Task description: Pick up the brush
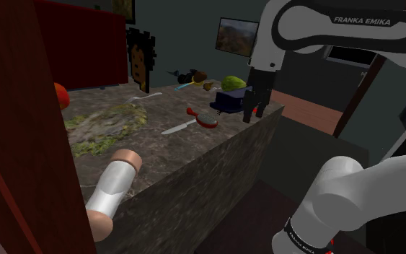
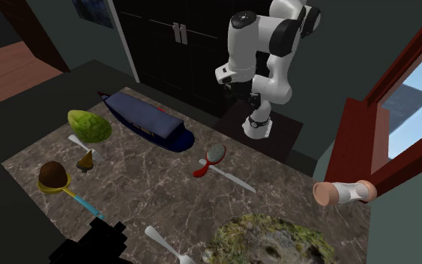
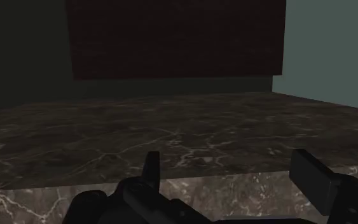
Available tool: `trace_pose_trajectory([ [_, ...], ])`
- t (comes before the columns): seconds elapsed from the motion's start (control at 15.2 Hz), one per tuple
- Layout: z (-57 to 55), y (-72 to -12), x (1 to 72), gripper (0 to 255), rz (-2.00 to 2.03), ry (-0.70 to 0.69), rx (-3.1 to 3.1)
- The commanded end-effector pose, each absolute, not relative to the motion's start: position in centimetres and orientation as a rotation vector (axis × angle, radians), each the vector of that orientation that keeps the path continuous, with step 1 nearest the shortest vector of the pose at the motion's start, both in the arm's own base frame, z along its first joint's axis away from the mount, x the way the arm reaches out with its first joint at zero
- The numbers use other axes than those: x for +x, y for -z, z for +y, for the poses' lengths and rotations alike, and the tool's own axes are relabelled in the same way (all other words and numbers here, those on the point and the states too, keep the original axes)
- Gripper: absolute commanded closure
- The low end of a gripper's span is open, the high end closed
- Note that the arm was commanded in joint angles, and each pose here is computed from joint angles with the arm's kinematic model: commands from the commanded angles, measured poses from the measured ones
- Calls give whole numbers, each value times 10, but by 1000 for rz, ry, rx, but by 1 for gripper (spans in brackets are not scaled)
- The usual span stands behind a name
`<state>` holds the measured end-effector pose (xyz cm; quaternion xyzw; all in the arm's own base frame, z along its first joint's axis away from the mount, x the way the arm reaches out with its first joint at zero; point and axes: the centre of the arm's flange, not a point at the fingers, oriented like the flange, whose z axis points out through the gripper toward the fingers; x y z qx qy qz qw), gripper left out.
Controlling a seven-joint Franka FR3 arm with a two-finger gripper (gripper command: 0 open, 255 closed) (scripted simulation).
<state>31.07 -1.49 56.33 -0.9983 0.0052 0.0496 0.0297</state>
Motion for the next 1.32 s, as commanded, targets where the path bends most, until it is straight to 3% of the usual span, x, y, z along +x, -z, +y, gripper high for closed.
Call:
trace_pose_trajectory([
  [0.0, -15, -563, 311, 0, 16, -153, -3078],
  [1.25, -12, -512, 516, 0, -397, 36, -3021],
])
